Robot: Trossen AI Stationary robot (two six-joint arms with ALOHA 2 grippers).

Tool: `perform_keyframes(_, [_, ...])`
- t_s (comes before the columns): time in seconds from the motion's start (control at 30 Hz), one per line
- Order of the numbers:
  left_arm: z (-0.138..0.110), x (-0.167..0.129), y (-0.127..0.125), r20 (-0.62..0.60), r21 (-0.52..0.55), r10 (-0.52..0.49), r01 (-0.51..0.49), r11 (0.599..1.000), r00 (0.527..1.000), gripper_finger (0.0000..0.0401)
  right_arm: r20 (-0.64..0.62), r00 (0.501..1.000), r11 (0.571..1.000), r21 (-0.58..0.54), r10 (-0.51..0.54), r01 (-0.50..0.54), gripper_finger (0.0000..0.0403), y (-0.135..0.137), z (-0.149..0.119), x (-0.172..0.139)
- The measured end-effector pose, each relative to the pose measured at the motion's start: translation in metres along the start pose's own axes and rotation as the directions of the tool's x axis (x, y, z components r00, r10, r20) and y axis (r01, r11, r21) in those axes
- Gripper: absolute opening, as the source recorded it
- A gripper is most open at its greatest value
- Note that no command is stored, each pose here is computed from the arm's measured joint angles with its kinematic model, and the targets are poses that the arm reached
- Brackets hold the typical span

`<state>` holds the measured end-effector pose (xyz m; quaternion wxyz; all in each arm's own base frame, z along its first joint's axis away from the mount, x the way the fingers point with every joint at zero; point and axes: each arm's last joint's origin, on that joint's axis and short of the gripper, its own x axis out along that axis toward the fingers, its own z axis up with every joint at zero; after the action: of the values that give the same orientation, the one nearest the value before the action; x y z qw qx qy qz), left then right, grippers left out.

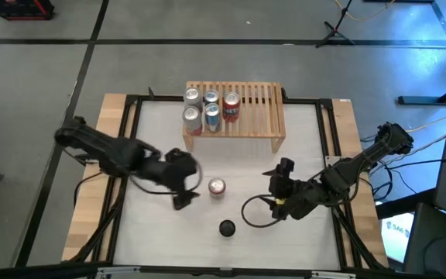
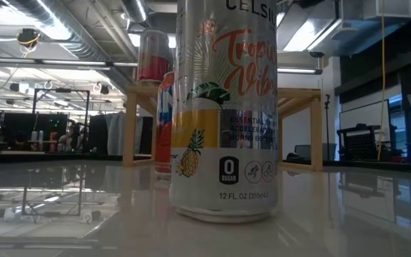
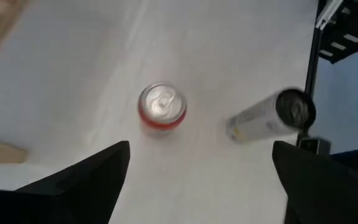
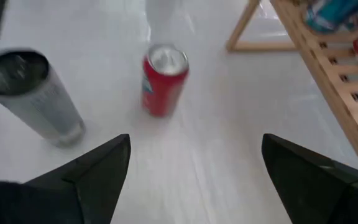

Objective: Place canned beverage on shelf
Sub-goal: Put the red soda can on the shelf aligned with the other red soda can

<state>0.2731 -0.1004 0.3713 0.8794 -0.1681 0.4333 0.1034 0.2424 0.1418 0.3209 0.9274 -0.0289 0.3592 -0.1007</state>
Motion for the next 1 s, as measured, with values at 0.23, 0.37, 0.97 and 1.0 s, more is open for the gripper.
perform_keyframes(0.23, [-0.060,-0.031,0.026,0.039,-0.035,-0.013,0.014,0.999,0.999,0.0384,0.093,0.993,0.992,0.094,0.073,-0.081,0.0351,-0.004,0.024,0.027])
perform_keyframes(0.37, [-0.093,-0.038,0.043,0.065,-0.074,-0.051,0.056,0.996,0.997,0.0384,0.154,0.961,0.961,0.122,0.230,-0.249,0.0351,-0.002,0.040,0.051])
perform_keyframes(0.97, [-0.117,-0.052,0.062,0.144,-0.001,-0.130,0.132,0.991,0.981,0.0384,0.007,0.983,0.970,0.164,0.181,-0.180,0.0351,-0.015,0.096,0.138])
perform_keyframes(1.0, [-0.117,-0.052,0.062,0.144,-0.001,-0.130,0.132,0.991,0.981,0.0384,-0.034,0.985,0.974,0.161,0.167,-0.160,0.0351,-0.013,0.094,0.143])
